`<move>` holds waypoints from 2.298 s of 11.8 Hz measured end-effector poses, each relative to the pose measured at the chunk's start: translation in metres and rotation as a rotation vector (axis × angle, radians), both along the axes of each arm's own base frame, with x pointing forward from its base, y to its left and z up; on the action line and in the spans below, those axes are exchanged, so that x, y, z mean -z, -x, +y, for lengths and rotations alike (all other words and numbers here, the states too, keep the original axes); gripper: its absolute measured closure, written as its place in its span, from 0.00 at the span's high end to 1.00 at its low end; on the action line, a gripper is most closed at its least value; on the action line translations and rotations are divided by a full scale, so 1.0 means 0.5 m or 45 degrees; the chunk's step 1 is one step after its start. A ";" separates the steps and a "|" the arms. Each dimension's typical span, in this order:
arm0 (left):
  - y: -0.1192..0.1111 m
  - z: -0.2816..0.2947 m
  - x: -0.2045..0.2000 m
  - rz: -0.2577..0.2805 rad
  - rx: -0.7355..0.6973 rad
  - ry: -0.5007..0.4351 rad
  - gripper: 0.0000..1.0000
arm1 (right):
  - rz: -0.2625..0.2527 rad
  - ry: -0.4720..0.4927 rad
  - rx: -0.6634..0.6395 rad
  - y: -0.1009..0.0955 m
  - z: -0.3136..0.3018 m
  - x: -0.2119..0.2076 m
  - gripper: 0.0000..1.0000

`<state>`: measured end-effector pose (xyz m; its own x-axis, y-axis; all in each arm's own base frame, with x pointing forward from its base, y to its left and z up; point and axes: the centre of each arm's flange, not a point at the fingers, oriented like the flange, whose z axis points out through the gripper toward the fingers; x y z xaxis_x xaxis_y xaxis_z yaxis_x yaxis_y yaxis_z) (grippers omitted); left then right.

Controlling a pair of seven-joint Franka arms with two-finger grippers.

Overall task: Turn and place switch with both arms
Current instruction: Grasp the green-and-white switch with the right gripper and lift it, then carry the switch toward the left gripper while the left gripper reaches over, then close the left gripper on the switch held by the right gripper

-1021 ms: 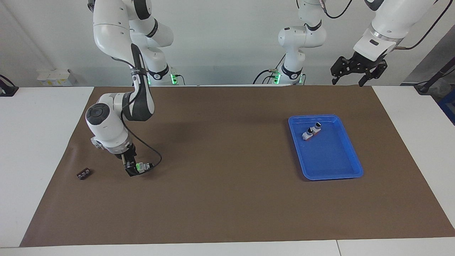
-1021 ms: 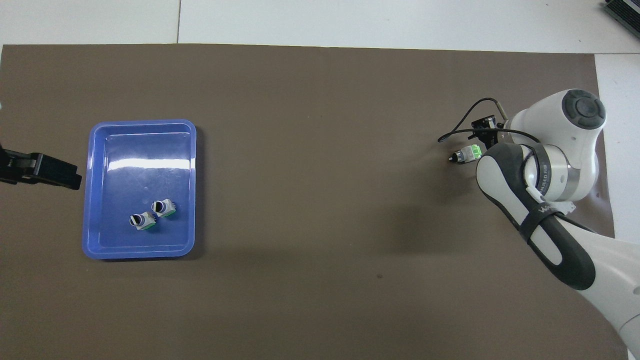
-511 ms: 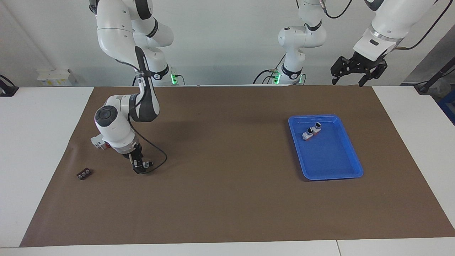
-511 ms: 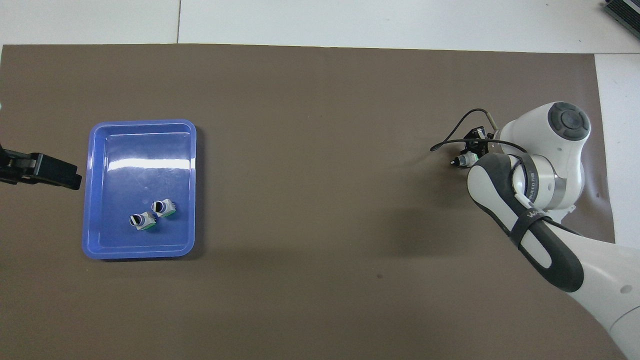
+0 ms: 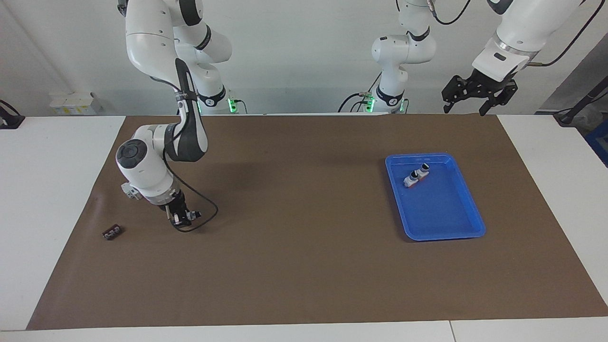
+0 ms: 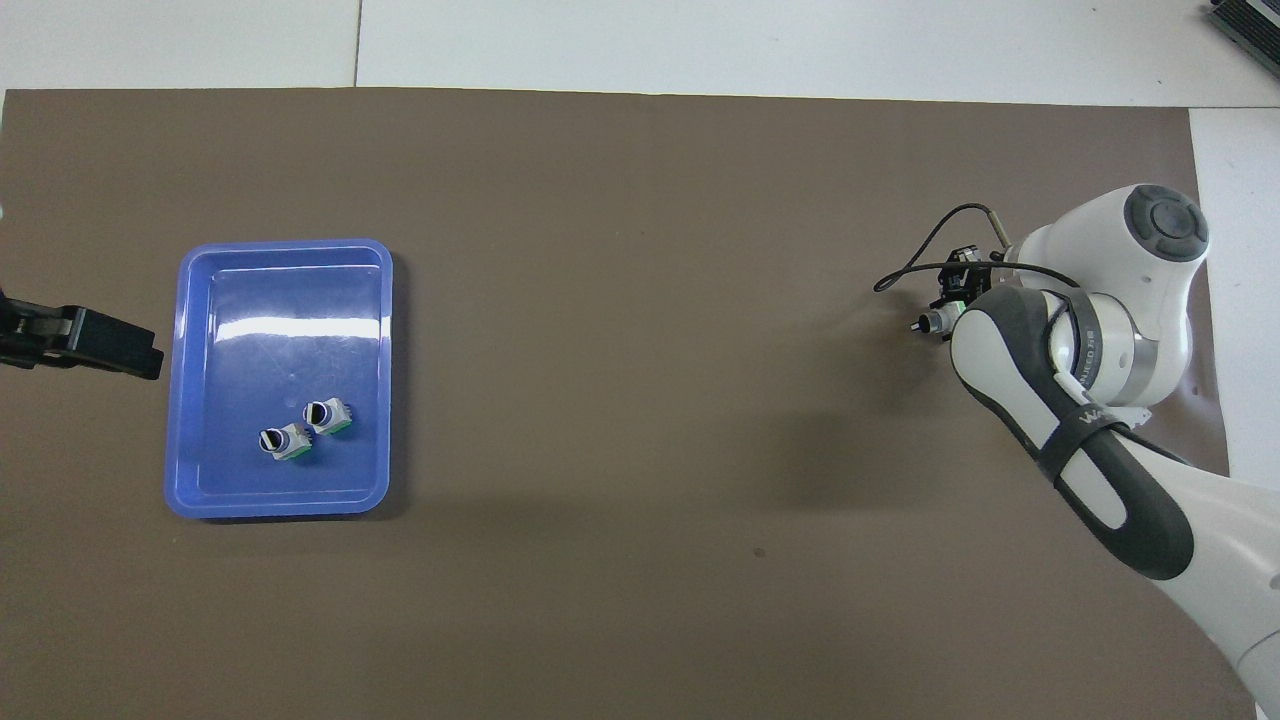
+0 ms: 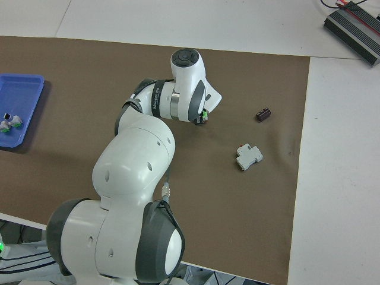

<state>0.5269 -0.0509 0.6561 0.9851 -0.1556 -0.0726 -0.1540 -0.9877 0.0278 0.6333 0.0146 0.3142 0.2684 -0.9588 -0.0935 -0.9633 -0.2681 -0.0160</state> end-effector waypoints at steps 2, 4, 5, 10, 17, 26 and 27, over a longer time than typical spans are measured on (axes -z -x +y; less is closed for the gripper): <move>0.000 0.000 0.000 0.000 0.000 0.000 1.00 | 0.011 -0.150 0.037 -0.009 0.064 -0.069 0.41; 0.001 -0.006 0.000 0.001 0.008 0.000 1.00 | 0.025 -0.341 0.121 -0.011 0.108 -0.177 0.41; 0.002 -0.015 0.000 0.001 0.018 0.000 1.00 | 0.035 -0.418 0.143 -0.009 0.127 -0.244 0.41; 0.002 -0.015 0.006 0.009 0.012 -0.002 1.00 | 0.107 -0.641 0.141 0.055 0.332 -0.445 0.41; 0.012 -0.098 0.001 0.084 -0.192 0.334 1.00 | 0.246 -0.819 0.163 0.170 0.563 -0.549 0.41; 0.051 -0.277 -0.012 0.336 -0.828 0.457 1.00 | 0.281 -0.916 0.523 0.232 0.729 -0.583 0.41; 0.047 -0.282 -0.018 0.347 -0.912 0.485 1.00 | 0.279 -0.906 0.513 0.237 0.736 -0.581 0.41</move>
